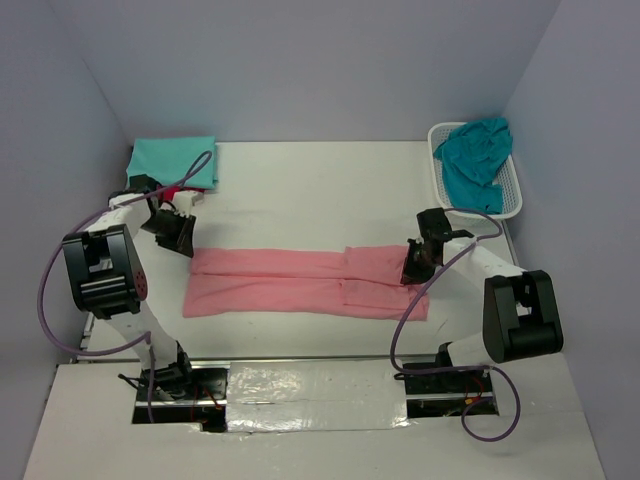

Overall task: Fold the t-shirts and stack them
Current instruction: Fold the other side of the tshirt into a rectangle

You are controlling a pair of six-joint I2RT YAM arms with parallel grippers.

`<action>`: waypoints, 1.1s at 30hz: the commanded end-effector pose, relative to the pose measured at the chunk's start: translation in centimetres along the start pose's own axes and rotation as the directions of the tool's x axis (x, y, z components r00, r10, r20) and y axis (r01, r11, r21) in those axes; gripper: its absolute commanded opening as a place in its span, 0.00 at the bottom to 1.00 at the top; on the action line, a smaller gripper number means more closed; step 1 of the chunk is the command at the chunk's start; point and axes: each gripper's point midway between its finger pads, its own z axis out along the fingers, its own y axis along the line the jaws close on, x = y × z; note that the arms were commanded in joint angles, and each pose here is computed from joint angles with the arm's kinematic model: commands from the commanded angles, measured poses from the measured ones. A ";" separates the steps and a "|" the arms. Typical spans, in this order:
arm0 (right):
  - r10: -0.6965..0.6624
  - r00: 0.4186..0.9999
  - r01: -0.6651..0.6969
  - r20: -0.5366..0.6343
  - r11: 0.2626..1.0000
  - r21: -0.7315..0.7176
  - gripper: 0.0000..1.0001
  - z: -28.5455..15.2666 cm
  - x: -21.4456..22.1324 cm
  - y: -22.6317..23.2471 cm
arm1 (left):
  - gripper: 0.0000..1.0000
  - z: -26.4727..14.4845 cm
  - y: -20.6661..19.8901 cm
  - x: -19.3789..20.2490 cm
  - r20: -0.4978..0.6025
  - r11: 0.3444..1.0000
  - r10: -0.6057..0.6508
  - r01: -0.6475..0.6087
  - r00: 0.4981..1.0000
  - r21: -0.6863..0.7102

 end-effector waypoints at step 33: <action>-0.032 0.999 0.031 0.007 0.999 0.040 0.00 0.6 -0.5 -0.8 | 0.40 -0.1 -3.3 1.6 -0.025 0.992 -0.032 0.035 0.999 0.123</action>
